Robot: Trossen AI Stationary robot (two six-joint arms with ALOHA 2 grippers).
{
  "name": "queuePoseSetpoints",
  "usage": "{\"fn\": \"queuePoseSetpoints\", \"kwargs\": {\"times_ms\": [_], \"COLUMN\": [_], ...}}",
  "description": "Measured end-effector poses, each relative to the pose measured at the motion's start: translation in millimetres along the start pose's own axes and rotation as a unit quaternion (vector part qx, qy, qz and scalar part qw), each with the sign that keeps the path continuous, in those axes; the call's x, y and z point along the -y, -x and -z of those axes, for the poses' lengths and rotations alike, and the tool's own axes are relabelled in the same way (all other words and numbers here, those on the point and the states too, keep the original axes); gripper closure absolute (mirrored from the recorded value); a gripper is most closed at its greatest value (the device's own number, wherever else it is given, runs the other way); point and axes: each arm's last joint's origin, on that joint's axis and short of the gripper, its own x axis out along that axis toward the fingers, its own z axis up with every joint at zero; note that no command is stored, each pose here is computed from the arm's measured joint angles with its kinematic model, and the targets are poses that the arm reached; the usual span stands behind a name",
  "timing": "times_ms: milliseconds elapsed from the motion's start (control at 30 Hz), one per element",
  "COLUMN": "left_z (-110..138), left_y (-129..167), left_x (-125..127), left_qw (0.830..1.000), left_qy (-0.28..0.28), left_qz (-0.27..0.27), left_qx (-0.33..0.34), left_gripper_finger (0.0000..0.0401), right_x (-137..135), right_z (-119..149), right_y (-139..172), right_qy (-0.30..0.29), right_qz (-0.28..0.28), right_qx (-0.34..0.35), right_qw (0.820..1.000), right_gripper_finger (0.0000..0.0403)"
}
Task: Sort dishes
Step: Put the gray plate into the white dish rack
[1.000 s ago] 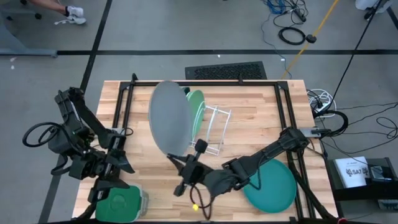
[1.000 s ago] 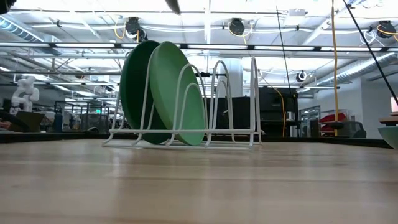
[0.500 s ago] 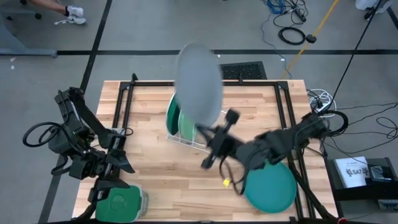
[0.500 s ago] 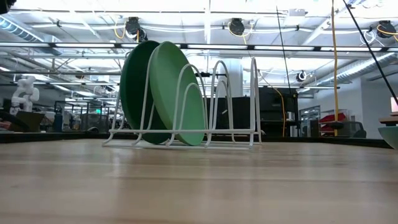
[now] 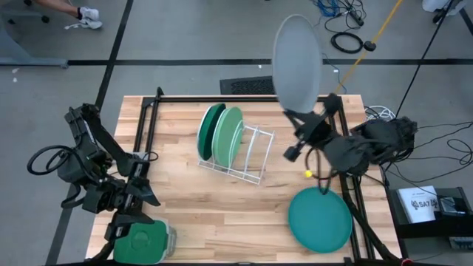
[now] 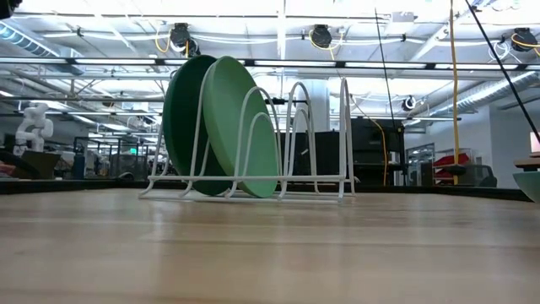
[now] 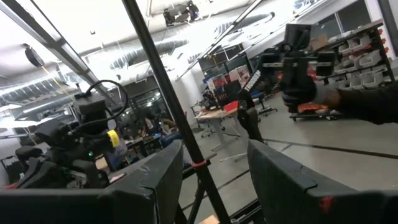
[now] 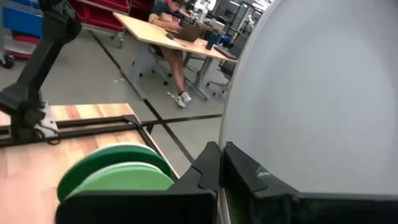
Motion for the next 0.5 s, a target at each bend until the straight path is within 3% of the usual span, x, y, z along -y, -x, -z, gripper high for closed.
{"fn": "queuePoseSetpoints", "kwargs": {"times_ms": [267,500], "left_z": [1,4], "left_y": [0,-1], "left_x": [0,-3], "left_qw": [1.0,0.999], "left_qy": [-0.003,-0.009], "left_qz": [-0.004,-0.04], "left_qx": [-0.005,-0.035], "left_gripper_finger": [0.0221,0.0221], "right_x": [29,29], "right_z": [4,2], "right_y": [26,32], "right_qy": [0.007,0.052], "right_qz": [-0.035,-0.169], "right_qx": [0.007,0.048], "right_qw": [0.999,0.983], "right_gripper_finger": [0.0402,0.0403]}}
